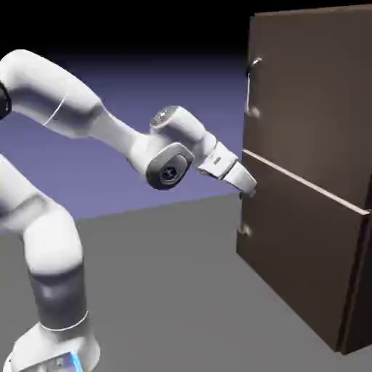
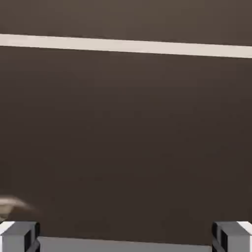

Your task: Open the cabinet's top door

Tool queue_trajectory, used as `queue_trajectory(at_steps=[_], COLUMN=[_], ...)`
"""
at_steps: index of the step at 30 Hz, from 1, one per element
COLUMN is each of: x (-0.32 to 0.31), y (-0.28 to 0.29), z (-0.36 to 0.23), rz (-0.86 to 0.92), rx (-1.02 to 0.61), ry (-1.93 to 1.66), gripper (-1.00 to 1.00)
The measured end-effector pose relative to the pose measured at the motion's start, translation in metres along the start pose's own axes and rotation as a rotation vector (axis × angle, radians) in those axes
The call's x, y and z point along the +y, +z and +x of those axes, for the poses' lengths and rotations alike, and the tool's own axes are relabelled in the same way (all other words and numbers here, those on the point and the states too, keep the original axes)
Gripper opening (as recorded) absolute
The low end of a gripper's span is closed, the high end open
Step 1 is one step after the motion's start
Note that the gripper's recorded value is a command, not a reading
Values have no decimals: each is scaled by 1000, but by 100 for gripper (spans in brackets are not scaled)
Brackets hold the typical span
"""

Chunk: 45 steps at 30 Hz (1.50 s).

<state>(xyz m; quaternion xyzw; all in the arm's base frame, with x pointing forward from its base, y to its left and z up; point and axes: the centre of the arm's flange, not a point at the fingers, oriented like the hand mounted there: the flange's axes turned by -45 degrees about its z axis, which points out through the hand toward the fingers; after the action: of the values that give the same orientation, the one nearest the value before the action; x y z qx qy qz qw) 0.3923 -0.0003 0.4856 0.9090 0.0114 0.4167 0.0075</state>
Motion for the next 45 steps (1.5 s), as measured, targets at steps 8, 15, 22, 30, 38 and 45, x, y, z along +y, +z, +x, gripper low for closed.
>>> queue_trajectory(at_steps=[8,15,22,30,38,45], x=[6,-4,-27,-69,-119,-164], y=[-50,-91,-121,-134,-119,-81], z=[56,91,114,129,133,126], rz=[-37,-60,-73,-76,-68,-54], rx=[181,330,462,585,669,706], ry=[58,86,94,86,66,49], gripper=[0,0,0,0,0,0])
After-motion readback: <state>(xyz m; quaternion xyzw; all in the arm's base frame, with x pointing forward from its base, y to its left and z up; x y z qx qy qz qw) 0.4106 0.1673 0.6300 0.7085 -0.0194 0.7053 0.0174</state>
